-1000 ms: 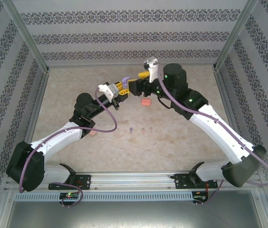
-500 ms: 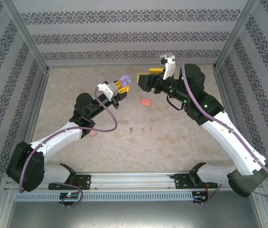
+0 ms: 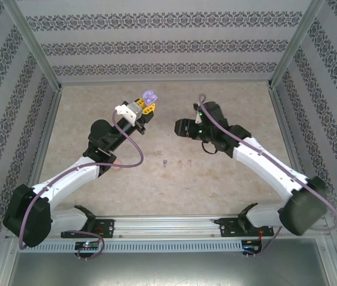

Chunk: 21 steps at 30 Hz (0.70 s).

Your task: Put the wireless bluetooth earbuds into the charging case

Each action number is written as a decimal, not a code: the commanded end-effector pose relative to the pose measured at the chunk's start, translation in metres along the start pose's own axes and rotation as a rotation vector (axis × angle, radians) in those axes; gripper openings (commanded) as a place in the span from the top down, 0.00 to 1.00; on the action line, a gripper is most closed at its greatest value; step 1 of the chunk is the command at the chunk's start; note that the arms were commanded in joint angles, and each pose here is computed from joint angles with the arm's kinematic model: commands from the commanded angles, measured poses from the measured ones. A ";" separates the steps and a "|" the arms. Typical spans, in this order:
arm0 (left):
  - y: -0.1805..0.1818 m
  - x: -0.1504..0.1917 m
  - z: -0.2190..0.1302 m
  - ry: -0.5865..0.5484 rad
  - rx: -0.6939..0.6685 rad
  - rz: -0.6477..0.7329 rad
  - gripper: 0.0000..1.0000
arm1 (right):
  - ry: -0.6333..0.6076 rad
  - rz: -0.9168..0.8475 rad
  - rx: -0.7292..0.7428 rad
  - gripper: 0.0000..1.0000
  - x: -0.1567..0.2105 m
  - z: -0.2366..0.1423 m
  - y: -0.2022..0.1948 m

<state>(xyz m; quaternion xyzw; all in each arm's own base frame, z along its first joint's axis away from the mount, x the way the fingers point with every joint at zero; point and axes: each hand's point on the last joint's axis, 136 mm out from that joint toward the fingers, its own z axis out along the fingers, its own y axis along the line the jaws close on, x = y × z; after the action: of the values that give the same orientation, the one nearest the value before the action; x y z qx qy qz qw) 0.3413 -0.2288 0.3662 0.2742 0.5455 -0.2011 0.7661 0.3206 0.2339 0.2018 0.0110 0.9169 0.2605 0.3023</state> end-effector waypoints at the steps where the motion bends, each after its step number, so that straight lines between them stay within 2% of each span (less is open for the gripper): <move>1: 0.014 -0.014 -0.008 -0.052 -0.064 0.020 1.00 | 0.097 0.071 0.088 0.29 0.036 0.028 -0.006; 9: 0.027 -0.014 -0.022 -0.066 -0.122 -0.002 1.00 | 0.254 0.107 0.263 0.35 0.097 0.093 -0.017; 21: 0.038 -0.017 -0.035 -0.099 -0.168 -0.013 1.00 | 0.322 0.061 0.419 0.48 0.114 0.124 -0.020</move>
<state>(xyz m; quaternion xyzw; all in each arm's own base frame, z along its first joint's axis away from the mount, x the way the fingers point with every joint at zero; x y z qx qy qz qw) 0.3414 -0.1878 0.3605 0.2177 0.5543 -0.1687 0.7854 0.3019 0.3008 0.0499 0.0525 0.9827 0.1108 0.1387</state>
